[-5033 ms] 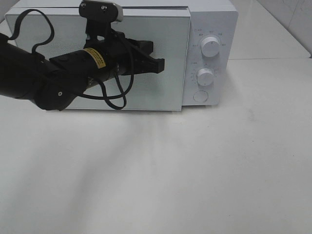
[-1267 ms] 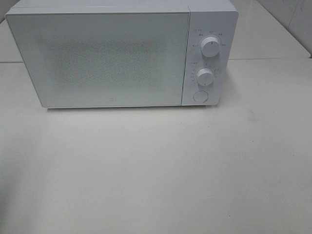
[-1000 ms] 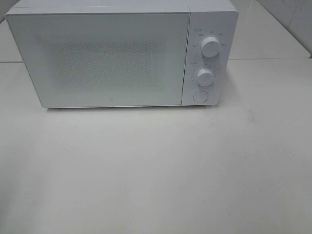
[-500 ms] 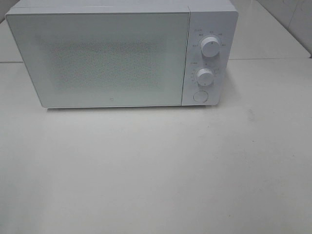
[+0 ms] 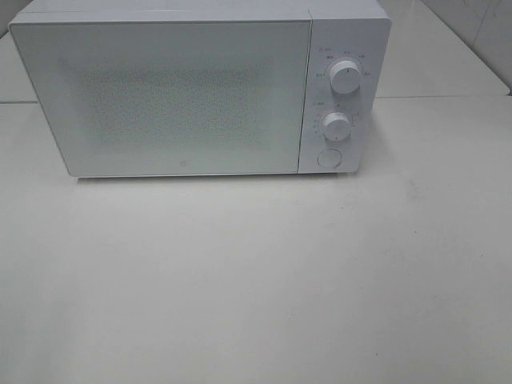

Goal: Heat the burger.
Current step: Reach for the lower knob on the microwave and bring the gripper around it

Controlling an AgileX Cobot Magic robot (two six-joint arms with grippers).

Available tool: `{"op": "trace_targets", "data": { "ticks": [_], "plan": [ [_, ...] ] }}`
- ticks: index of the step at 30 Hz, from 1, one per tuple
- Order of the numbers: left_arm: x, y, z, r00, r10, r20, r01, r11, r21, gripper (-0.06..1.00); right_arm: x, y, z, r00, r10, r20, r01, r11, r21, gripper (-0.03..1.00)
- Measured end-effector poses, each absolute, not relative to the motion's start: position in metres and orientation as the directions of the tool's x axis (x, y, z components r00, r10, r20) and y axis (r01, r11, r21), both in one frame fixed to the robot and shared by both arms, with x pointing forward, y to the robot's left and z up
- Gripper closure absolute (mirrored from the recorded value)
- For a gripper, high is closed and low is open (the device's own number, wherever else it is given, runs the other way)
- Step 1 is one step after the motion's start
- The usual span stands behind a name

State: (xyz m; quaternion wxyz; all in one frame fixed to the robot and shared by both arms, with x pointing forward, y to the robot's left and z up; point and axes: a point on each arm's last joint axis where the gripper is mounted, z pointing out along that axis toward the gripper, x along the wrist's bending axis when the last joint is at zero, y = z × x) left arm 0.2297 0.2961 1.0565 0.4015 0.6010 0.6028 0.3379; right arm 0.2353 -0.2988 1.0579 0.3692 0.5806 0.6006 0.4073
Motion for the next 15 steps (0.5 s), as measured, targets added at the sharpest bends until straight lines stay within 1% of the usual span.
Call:
{"op": "trace_targets", "data": {
  "ticks": [15],
  "plan": [
    [0.2297, 0.2961, 1.0565, 0.045, 0.996, -0.078, 0.453, 0.049, 0.890, -0.04, 0.2353, -0.2988, 1.0579, -0.053, 0.998, 0.029, 0.397, -0.006, 0.918, 0.22]
  ]
}}
